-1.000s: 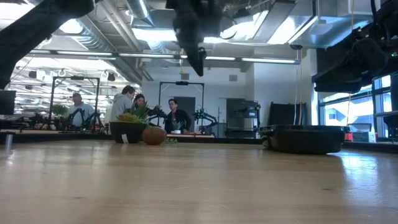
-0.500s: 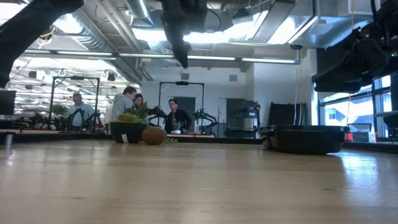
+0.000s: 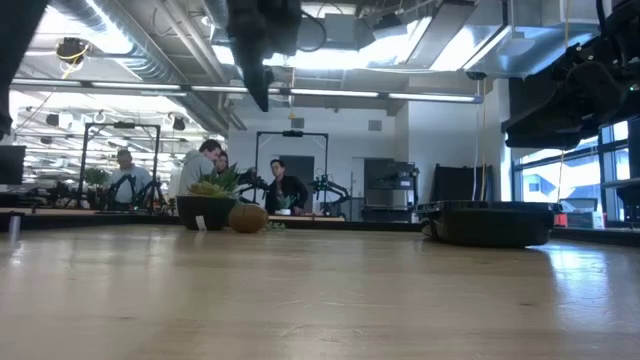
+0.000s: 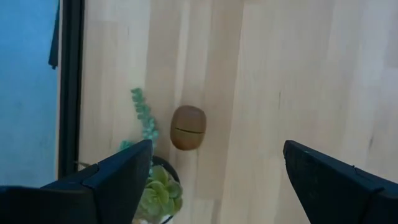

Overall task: Pick and placing Produce into tupperware
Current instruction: Put the brown kiwi into the black bin

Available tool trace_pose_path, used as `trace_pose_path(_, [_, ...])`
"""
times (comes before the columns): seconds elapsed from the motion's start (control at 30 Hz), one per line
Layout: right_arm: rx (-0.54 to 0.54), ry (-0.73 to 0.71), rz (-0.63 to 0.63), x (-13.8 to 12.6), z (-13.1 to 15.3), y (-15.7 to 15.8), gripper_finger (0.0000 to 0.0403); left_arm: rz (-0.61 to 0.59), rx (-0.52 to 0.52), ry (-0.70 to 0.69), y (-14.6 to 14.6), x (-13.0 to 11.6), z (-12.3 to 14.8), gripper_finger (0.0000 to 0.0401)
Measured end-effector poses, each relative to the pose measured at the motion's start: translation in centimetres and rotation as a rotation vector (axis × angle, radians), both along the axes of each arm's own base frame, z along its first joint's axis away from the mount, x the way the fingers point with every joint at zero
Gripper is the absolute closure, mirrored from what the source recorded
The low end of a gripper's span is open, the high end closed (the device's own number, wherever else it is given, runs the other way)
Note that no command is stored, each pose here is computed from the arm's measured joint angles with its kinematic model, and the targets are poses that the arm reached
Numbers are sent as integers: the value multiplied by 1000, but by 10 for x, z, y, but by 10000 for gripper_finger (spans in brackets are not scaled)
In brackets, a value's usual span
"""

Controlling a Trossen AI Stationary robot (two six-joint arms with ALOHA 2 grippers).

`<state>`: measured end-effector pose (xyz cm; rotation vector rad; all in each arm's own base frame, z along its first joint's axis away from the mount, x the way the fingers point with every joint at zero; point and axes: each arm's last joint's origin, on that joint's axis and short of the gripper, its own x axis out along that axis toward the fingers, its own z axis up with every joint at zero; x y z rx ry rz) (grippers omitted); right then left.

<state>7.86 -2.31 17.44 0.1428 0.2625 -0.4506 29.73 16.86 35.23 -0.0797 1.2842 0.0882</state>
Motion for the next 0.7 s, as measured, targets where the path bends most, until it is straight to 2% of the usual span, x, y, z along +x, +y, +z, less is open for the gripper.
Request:
trace_pose_path(0.33, [2,-8,-1,0,1,0,121,19,73,-96,-7,-32,-72,48])
trace_pose_path(0.53, [0,-12,-1,0,1,0,121,-27,94,-116,-7,-33,-113,48])
trace_pose_path(0.7, [1,-14,-2,0,1,0,121,-53,99,-175,-8,-31,-127,48])
